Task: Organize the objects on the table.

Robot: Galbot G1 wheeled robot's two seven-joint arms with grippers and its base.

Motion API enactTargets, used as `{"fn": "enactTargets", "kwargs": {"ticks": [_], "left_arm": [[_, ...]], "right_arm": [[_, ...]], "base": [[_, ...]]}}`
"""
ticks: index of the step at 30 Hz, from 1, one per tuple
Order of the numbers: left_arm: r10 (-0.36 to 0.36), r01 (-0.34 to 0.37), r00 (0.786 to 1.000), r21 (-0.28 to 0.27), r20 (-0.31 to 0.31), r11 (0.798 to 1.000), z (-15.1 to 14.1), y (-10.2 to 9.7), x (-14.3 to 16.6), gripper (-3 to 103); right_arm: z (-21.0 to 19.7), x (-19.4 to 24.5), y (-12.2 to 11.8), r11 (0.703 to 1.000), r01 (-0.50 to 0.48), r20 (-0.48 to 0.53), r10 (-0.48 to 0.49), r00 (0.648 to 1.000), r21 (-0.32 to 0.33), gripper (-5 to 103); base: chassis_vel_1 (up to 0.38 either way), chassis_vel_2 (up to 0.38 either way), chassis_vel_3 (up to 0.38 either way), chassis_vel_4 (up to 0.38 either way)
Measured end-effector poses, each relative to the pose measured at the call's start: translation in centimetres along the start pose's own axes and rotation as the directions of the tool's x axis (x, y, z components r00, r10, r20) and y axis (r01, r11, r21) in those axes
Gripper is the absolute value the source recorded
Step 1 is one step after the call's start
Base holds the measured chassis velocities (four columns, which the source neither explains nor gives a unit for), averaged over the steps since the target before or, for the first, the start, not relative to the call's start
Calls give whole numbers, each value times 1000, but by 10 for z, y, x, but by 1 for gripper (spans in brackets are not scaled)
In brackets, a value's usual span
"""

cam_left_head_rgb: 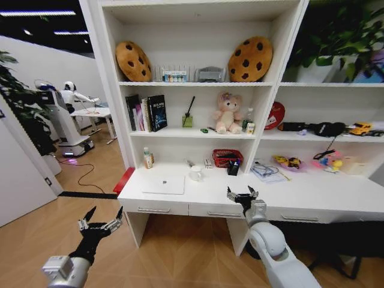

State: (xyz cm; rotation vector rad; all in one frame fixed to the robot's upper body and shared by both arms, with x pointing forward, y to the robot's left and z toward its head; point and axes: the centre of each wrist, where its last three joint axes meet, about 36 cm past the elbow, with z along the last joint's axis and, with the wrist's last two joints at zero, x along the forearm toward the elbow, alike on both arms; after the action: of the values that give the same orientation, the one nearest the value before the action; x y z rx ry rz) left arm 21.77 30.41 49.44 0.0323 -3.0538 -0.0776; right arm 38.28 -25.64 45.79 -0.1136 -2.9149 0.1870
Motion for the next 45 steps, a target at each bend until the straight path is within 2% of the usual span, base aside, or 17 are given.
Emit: {"fn": "enactTargets", "kwargs": {"ticks": [6, 11, 17, 45], "left_arm": [[0, 0, 1000, 0, 0, 1000, 0, 0, 0, 100], [0, 0, 1000, 0, 0, 1000, 0, 0, 0, 100], [0, 0, 1000, 0, 0, 1000, 0, 0, 0, 100], [0, 0, 1000, 0, 0, 1000, 0, 0, 0, 100]], "right_arm": [[0, -1, 0, 1000, 3, 3, -3, 1000, -2, 100], [0, -5, -1, 999, 26, 47, -25, 999, -37, 100], [0, -8, -1, 999, 29, 55, -27, 998, -45, 100], [3, -5, 2, 999, 18, 81, -15, 997, -33, 100]], "base": [[359, -347, -349, 360], [344, -321, -355, 340], [124, -54, -214, 162], [-17, 5, 22, -14]]}}
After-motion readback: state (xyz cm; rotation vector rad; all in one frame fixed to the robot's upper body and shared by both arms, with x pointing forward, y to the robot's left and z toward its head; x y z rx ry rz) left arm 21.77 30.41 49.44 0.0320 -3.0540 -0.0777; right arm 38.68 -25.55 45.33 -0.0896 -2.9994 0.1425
